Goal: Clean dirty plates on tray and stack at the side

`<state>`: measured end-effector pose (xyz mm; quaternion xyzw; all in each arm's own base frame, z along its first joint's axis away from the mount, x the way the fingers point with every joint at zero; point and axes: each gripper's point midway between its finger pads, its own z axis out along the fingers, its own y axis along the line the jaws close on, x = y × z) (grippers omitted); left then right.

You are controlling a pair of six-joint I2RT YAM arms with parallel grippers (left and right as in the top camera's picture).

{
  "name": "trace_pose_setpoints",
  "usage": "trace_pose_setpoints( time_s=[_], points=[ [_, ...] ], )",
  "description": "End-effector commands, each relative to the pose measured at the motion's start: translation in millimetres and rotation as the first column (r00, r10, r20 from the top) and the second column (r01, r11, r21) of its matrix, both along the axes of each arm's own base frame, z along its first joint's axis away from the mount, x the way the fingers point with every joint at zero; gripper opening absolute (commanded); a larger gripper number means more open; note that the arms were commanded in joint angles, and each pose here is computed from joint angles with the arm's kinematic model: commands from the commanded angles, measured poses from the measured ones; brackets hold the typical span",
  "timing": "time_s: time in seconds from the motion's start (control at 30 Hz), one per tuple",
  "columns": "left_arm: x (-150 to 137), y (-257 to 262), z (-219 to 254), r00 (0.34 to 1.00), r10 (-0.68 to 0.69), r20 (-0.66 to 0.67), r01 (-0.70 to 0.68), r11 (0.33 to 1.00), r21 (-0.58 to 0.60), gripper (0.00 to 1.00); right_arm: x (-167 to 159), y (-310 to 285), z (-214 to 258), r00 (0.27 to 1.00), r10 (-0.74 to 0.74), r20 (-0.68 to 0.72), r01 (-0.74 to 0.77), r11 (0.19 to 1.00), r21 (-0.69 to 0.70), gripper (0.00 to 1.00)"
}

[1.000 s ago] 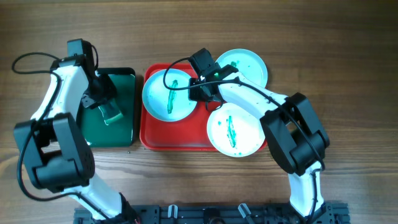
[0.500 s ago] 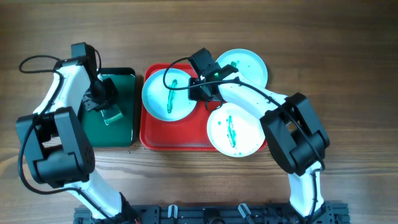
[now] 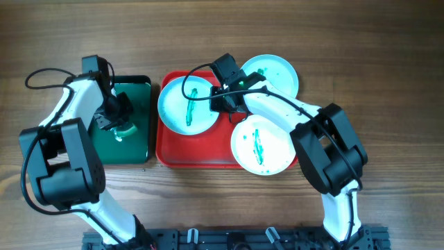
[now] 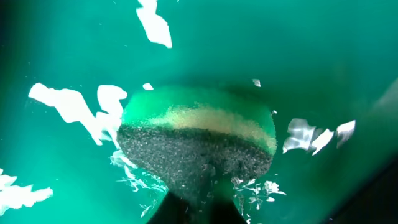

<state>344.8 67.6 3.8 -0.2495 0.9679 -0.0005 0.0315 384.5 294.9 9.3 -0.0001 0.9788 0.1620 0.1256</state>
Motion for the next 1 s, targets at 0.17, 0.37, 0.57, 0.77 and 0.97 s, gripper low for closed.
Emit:
trace_pose_setpoints(
  time_s=[0.17, 0.37, 0.57, 0.77, 0.97],
  points=[
    [-4, -3, 21, 1.000, -0.015, -0.009, 0.015, 1.000, -0.018, 0.04, 0, 11, 0, 0.999, 0.032, -0.007, -0.032, 0.999, 0.033, 0.04],
    [17, -44, 73, 0.967, -0.172, 0.188, 0.208, 0.959, -0.191, 0.04, 0, 11, 9, 0.998, 0.067, -0.014, -0.066, 0.995, 0.076, 0.04],
    [39, -90, 87, 0.912, -0.266, 0.312, 0.339, 0.916, -0.212, 0.04, -9, 3, 10, 0.989, 0.106, -0.098, -0.091, 0.985, 0.145, 0.04],
    [52, -140, 77, 0.865, -0.375, 0.332, 0.439, 0.888, -0.140, 0.04, -12, -15, 9, 0.987, 0.093, -0.134, -0.078, 0.991, 0.111, 0.04],
    [61, -182, 36, 0.834, -0.459, 0.304, 0.511, 0.852, -0.116, 0.04, -12, -16, 9, 0.986, 0.110, -0.128, -0.096, 0.989, 0.109, 0.04]
  ],
)
